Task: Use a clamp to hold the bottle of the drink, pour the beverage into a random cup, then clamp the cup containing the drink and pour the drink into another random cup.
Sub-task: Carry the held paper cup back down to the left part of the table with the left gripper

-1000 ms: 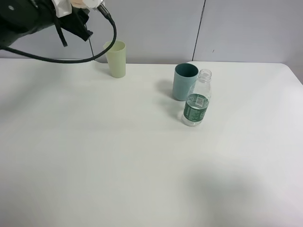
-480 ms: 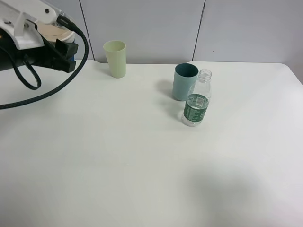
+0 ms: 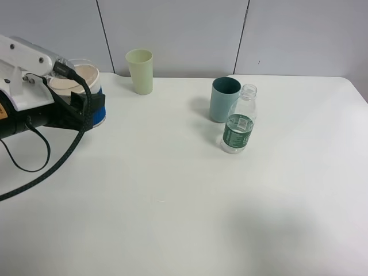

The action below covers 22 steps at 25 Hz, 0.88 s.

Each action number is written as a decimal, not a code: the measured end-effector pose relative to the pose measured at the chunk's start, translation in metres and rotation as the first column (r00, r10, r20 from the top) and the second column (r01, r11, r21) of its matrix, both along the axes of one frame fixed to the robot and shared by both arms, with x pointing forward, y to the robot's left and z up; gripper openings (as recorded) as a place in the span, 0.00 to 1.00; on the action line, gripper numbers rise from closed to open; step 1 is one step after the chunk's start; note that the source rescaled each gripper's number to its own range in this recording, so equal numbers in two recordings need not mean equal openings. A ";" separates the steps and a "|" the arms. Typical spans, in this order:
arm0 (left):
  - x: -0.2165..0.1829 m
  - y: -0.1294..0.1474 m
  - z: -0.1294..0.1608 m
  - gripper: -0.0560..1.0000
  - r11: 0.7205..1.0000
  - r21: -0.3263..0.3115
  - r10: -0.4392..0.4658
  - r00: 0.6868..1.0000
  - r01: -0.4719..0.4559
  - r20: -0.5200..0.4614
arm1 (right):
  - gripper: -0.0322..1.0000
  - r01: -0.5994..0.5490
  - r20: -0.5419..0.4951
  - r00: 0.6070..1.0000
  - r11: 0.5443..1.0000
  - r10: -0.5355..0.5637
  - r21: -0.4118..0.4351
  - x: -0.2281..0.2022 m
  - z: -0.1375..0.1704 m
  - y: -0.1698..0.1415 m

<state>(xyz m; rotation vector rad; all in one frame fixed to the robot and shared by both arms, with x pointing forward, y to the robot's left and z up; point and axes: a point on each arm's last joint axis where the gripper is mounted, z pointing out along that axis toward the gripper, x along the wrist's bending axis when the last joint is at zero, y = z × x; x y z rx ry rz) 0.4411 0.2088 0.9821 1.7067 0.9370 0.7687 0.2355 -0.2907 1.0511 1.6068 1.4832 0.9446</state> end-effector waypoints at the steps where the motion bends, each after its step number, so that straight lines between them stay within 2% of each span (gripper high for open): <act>1: -0.003 -0.002 -0.001 0.10 0.999 0.000 -0.035 0.999 0.035 -0.004 | 0.67 0.000 0.000 1.000 1.000 0.000 0.000 0.000 0.000 0.000; 5: -0.008 -0.008 -0.005 0.10 0.991 0.020 -0.128 0.992 0.129 -0.021 | 0.67 0.000 0.000 1.000 1.000 0.000 0.000 0.000 0.000 0.000; 10: -0.006 -0.012 -0.019 0.10 0.985 0.052 -0.162 0.984 0.166 -0.077 | 0.67 0.000 0.000 1.000 1.000 0.000 0.000 0.000 0.000 0.000; 13: -0.001 -0.016 -0.032 0.10 0.981 0.050 -0.180 0.977 0.187 -0.116 | 0.67 0.000 0.000 1.000 1.000 0.000 0.000 0.000 0.000 0.000; 18: 0.006 -0.026 -0.050 0.10 0.968 0.006 -0.250 0.965 0.251 -0.083 | 0.67 0.000 0.000 1.000 1.000 0.000 0.000 0.000 0.000 0.000; 22: 0.010 -0.032 -0.064 0.10 0.955 -0.003 -0.298 0.954 0.298 -0.047 | 0.67 0.000 0.000 1.000 1.000 0.000 0.000 0.000 0.000 0.000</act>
